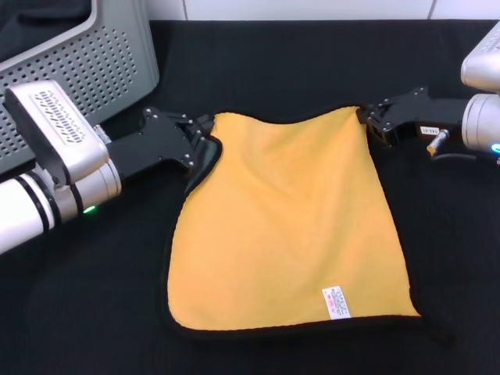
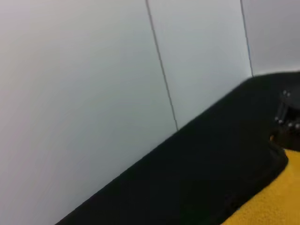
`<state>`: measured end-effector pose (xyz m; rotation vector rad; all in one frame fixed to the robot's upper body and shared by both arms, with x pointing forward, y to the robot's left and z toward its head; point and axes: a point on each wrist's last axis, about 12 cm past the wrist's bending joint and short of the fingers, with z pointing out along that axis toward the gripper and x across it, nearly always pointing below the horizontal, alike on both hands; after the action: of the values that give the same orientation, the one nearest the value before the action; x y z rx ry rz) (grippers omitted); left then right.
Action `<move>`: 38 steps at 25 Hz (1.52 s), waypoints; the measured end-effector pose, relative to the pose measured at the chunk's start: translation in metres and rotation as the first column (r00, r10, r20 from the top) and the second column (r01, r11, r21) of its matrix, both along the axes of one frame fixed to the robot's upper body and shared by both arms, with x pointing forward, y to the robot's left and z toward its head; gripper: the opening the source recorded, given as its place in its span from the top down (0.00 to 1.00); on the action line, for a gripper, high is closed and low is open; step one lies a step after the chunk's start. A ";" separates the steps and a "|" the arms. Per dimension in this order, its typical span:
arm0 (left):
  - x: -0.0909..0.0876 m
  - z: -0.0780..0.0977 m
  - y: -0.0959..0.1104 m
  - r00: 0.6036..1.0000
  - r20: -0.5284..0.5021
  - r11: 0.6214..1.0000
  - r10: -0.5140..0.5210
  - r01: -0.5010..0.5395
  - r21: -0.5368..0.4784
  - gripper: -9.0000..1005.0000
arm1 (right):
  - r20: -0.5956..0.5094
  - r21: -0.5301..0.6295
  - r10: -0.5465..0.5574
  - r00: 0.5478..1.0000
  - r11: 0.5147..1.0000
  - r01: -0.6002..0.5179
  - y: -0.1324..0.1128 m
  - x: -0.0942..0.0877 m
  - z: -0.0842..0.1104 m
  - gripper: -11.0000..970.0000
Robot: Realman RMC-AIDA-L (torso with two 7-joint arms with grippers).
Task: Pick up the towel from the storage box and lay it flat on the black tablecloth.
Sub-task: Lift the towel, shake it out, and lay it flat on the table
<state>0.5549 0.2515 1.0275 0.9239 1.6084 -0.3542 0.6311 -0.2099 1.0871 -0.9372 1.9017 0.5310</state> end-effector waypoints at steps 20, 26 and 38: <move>0.005 0.004 -0.003 0.965 0.226 0.961 -0.130 0.067 0.269 0.99 | -0.005 -0.009 -0.021 1.000 1.000 0.021 -0.001 0.001 -0.002 0.97; 0.006 0.000 -0.009 0.936 0.303 0.916 -0.176 0.042 0.400 0.99 | -0.010 -0.010 -0.022 1.000 1.000 0.022 0.000 0.002 -0.003 0.96; 0.004 0.000 -0.003 0.875 0.434 0.847 -0.213 -0.056 0.528 0.99 | -0.010 -0.020 -0.043 0.999 0.999 0.042 -0.002 0.003 -0.005 0.94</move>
<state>0.5590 0.2480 1.0278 1.3788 1.2087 0.2785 0.6344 -0.2119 1.0823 -0.9066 1.9352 0.4933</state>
